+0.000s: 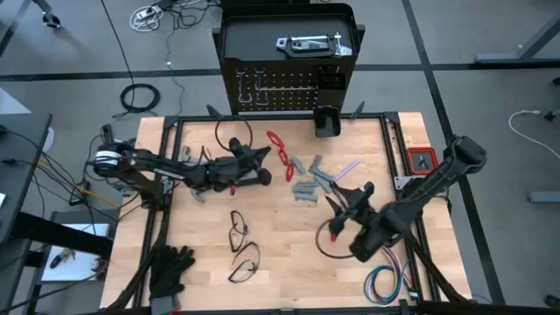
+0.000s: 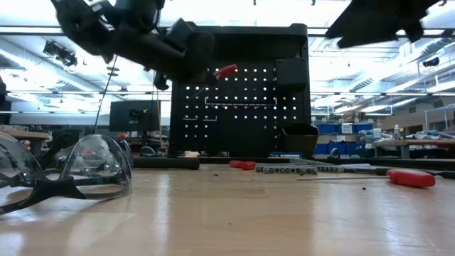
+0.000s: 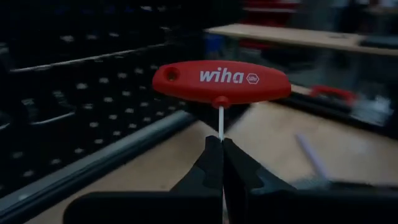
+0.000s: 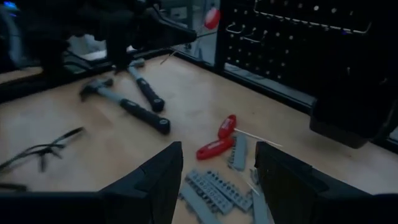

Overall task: Hang tools onto peg board
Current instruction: Hang the center T-shaped metric hex key on the pegboard, then hang the middle right T-shaped metric hex key on the pegboard

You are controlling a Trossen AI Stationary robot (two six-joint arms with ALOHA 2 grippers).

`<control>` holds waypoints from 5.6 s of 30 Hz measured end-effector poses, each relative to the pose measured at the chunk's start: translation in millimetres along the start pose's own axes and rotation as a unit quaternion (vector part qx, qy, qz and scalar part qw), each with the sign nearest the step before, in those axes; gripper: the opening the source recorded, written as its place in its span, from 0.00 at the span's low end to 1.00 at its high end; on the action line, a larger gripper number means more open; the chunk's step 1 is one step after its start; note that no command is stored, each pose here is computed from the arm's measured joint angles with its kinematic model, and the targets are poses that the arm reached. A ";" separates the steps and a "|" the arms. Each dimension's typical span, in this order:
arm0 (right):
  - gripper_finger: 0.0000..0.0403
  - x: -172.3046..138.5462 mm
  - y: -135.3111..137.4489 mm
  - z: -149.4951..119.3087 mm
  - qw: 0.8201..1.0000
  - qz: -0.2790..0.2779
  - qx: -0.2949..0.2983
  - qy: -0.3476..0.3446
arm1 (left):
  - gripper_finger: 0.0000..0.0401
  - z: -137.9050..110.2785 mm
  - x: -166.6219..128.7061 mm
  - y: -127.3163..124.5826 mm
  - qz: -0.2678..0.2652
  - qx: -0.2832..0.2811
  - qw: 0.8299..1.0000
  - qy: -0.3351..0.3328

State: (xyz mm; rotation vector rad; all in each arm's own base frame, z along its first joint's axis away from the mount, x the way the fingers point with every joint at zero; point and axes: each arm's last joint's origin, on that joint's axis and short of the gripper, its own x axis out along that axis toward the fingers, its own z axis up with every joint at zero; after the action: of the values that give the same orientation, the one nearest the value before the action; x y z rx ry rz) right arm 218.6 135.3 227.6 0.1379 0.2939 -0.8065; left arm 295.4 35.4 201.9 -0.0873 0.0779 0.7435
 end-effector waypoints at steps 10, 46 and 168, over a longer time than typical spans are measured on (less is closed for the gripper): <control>0.52 23.2 3.3 1.2 0.998 -0.040 -0.043 -0.013 | 0.00 -7.8 52.9 -8.0 0.095 -0.032 0.992 -0.074; 0.44 -21.2 -75.8 40.3 0.990 -0.055 -0.119 -0.048 | 0.00 -5.7 208.6 2.5 0.265 -0.100 0.947 -0.149; 0.42 -39.5 -108.1 74.5 0.996 0.057 -0.058 0.032 | 0.41 -62.9 85.2 -190.1 -0.446 0.182 0.842 0.244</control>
State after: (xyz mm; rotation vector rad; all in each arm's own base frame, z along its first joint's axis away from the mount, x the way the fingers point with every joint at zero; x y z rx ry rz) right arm 129.5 71.1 309.6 0.0718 0.3891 -0.6714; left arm 484.3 -53.3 140.6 0.0567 0.6231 -0.2578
